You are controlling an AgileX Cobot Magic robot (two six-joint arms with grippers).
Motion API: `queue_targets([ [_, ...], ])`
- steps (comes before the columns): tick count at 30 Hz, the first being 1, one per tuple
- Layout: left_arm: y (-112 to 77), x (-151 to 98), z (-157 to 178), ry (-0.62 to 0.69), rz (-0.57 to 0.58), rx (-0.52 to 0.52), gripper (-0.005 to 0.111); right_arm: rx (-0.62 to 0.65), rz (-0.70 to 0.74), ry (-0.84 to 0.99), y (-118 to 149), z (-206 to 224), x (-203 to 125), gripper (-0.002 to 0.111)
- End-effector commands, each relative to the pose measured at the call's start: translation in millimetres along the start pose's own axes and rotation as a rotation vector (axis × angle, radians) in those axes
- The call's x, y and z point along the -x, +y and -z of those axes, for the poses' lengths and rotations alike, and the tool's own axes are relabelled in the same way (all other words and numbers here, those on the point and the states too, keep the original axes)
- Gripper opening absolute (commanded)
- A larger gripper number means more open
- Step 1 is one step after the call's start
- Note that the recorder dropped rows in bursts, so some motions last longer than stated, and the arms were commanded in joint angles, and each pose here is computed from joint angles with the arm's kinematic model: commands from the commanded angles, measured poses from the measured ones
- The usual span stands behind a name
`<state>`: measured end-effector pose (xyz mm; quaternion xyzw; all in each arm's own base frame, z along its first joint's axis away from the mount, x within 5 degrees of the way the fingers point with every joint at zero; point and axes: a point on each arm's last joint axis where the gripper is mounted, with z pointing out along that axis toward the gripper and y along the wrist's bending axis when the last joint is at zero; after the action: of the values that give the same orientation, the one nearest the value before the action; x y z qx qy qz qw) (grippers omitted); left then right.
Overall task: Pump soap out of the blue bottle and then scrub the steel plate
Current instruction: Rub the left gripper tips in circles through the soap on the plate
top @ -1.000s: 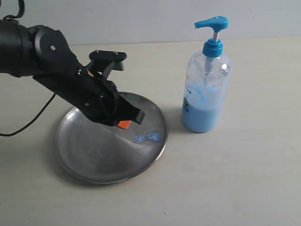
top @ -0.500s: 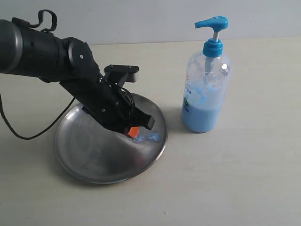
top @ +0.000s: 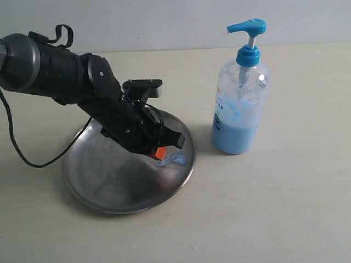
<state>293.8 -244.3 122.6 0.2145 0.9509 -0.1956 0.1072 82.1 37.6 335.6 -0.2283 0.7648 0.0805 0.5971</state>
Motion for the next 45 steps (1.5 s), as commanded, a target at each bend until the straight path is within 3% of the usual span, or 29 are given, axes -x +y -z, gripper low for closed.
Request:
queue_targets([
  [1, 2.5, -1, -11, 0.003, 0.017, 0.005, 0.0, -0.002, -0.003, -0.008, 0, 0, -1, 0.0],
  [12, 0.9, 0, -21, 0.002, 0.117, -0.038, 0.0, 0.002, -0.009, -0.009, 0, 0, 0, 0.0],
  [22, -23.3, 8, -20, -0.032, 0.034, -0.068, 0.0, 0.004, -0.012, -0.009, 0, 0, 0, 0.0],
  [33, -23.6, 9, -20, -0.042, 0.028, -0.066, 0.0, 0.008, -0.019, -0.008, 1, 0, -1, 0.0],
  [38, -17.6, -1, -39, 0.045, 0.068, -0.068, 0.0, 0.008, -0.019, -0.011, 1, 0, 0, 0.0],
  [45, -24.2, 17, -36, -0.007, 0.068, -0.091, 0.0, 0.01, -0.023, -0.01, 1, 0, 0, 0.0],
])
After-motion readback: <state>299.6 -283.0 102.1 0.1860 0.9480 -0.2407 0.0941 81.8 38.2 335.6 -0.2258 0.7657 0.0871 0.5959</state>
